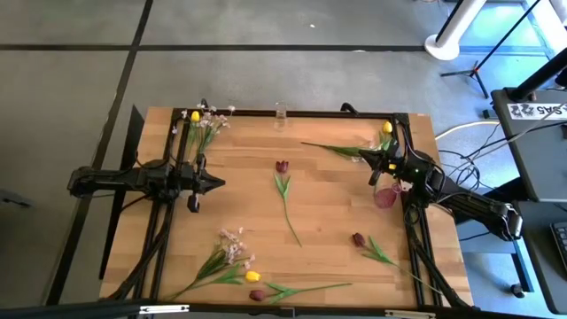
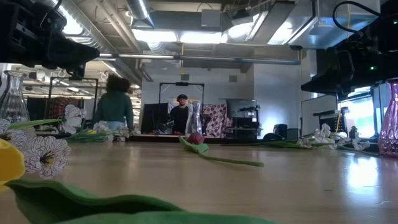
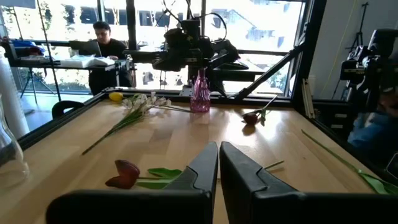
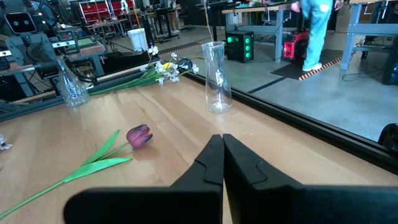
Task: Sort flowers into vase by color
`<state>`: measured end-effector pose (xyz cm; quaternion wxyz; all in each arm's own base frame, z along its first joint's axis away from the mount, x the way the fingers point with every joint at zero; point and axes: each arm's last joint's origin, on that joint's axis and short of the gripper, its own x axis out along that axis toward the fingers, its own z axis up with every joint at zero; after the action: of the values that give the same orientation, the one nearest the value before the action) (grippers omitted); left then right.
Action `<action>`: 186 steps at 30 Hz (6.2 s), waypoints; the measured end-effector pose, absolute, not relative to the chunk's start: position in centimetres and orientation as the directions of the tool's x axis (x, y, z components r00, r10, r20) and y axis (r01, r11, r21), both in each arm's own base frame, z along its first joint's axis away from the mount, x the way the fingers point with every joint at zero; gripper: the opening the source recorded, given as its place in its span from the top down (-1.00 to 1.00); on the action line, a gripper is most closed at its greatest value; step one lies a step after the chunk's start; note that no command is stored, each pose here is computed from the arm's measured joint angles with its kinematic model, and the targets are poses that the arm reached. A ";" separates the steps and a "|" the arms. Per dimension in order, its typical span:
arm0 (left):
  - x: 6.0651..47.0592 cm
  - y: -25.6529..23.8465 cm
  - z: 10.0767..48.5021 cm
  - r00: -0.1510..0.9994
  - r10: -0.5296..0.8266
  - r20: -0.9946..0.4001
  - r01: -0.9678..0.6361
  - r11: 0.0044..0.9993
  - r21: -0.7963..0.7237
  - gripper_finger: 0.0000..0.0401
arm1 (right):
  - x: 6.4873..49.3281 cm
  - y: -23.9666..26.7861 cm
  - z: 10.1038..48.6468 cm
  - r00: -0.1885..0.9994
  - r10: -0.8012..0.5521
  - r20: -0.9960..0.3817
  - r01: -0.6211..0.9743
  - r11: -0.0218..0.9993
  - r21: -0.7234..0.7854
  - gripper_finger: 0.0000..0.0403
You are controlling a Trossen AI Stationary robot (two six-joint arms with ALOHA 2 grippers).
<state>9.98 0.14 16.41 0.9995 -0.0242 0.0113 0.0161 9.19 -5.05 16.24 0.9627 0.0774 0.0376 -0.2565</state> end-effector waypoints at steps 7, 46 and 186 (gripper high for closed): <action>10.0 0.1 16.4 0.999 0.032 -0.023 -0.033 0.998 -0.048 0.92 | 9.2 -5.0 16.2 0.866 -0.488 -0.112 0.499 0.857 0.130 1.00; 10.0 0.1 16.4 0.999 0.032 -0.023 -0.033 0.998 -0.048 0.92 | 22.1 -11.2 21.6 0.446 -0.513 -0.734 0.843 -0.036 0.537 -0.21; 12.5 2.5 24.1 0.775 0.601 -0.196 -0.632 0.734 -0.247 0.94 | 32.0 -9.9 37.2 0.876 -0.482 0.001 0.462 0.838 -0.289 -0.26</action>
<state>12.47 2.47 24.09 0.9298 -0.1512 0.0513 0.3318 31.95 -9.94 37.24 0.9581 -0.1418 0.0357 -0.2464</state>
